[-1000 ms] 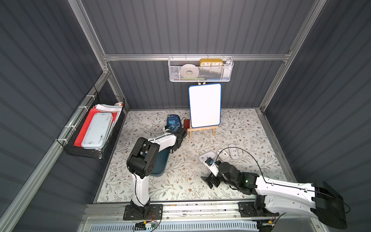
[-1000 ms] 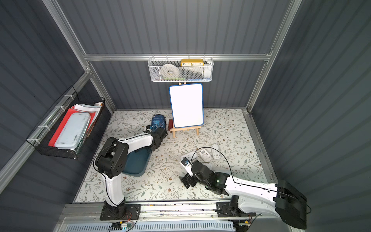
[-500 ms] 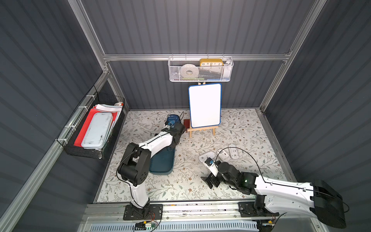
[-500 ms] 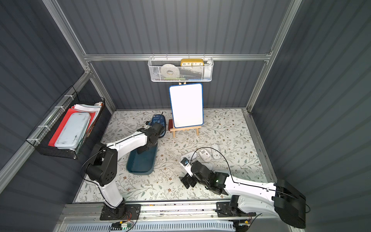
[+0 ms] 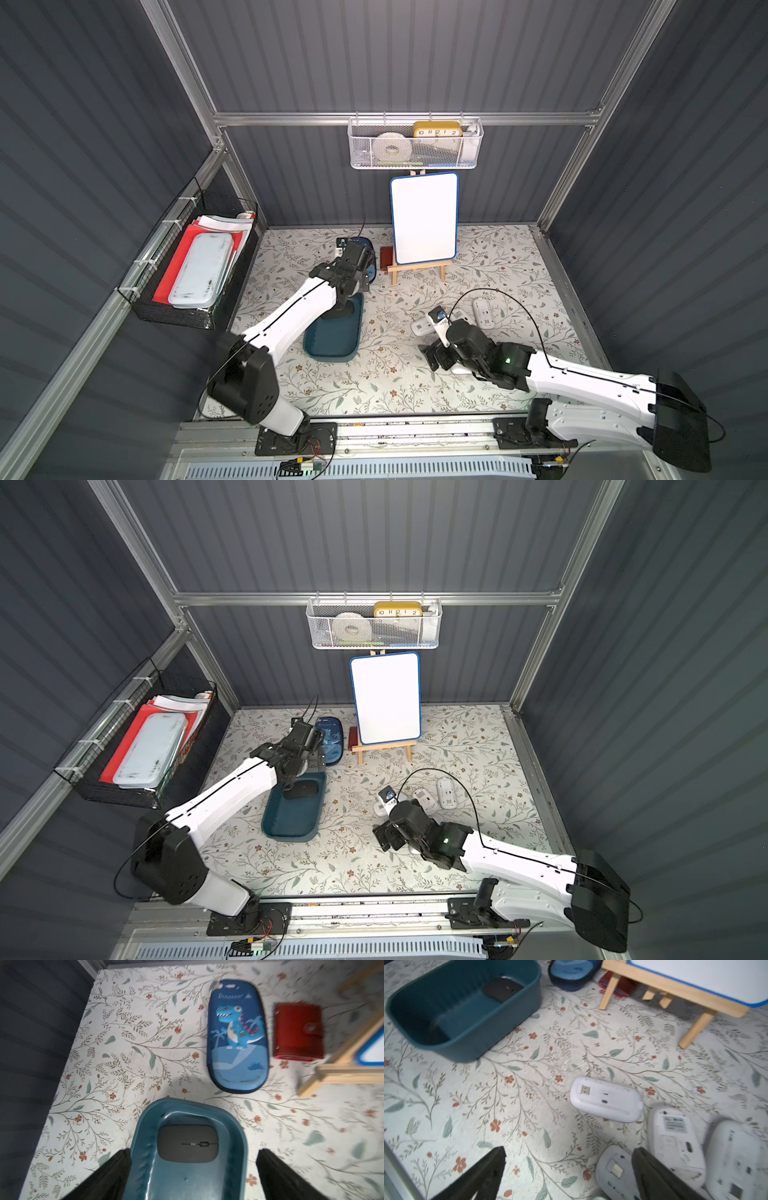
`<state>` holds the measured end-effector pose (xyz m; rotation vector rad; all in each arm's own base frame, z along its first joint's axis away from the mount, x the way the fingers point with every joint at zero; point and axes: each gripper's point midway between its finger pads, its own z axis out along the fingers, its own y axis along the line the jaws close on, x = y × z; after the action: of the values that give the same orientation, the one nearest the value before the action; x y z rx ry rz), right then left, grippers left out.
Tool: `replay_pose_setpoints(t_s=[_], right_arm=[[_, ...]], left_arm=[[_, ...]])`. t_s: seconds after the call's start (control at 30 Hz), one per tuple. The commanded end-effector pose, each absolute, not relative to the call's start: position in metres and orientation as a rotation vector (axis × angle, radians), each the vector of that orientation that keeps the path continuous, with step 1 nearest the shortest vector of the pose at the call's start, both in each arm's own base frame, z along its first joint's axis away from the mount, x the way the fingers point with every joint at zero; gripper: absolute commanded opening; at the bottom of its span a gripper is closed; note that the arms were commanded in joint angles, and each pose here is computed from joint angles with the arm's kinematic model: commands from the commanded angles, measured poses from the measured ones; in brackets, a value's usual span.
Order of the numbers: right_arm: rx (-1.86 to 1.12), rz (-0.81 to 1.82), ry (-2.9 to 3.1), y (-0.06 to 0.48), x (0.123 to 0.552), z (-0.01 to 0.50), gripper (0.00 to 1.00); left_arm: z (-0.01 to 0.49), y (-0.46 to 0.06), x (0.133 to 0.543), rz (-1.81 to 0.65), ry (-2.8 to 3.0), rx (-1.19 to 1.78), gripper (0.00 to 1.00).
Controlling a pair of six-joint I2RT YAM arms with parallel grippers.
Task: Put the mouse in the storage box
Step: Place the mouse in the storage box.
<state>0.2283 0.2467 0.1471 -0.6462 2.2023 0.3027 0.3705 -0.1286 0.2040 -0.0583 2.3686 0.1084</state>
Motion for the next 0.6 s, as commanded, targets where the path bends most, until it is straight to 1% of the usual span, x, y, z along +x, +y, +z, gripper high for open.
replay_pose_setpoints(t_s=[0.0,0.13,0.27,0.4,0.5,0.57], right_arm=[[-0.486,0.113,2.452,0.204,0.219,0.127,0.99],[-0.308,0.136,2.569,0.180,0.208,0.116,0.97],[0.058,0.217,2.589,0.133,0.213,0.111,0.97],[0.399,0.194,2.590,0.089,0.208,0.106,0.96],[0.645,0.187,2.600,0.072,0.199,0.097,0.96],[0.814,0.206,2.611,0.067,0.195,0.091,0.94]], left_arm=[[0.238,-0.148,0.350,-0.191,2.307,-0.080,0.99],[0.248,-0.154,0.326,-0.345,2.286,-0.067,1.00],[0.245,-0.154,0.308,-0.428,2.277,-0.053,0.99],[0.245,-0.150,0.300,-0.444,2.254,-0.057,0.99],[0.246,-0.151,0.300,-0.456,2.233,-0.045,0.99],[0.243,-0.151,0.299,-0.456,2.234,-0.047,0.99]])
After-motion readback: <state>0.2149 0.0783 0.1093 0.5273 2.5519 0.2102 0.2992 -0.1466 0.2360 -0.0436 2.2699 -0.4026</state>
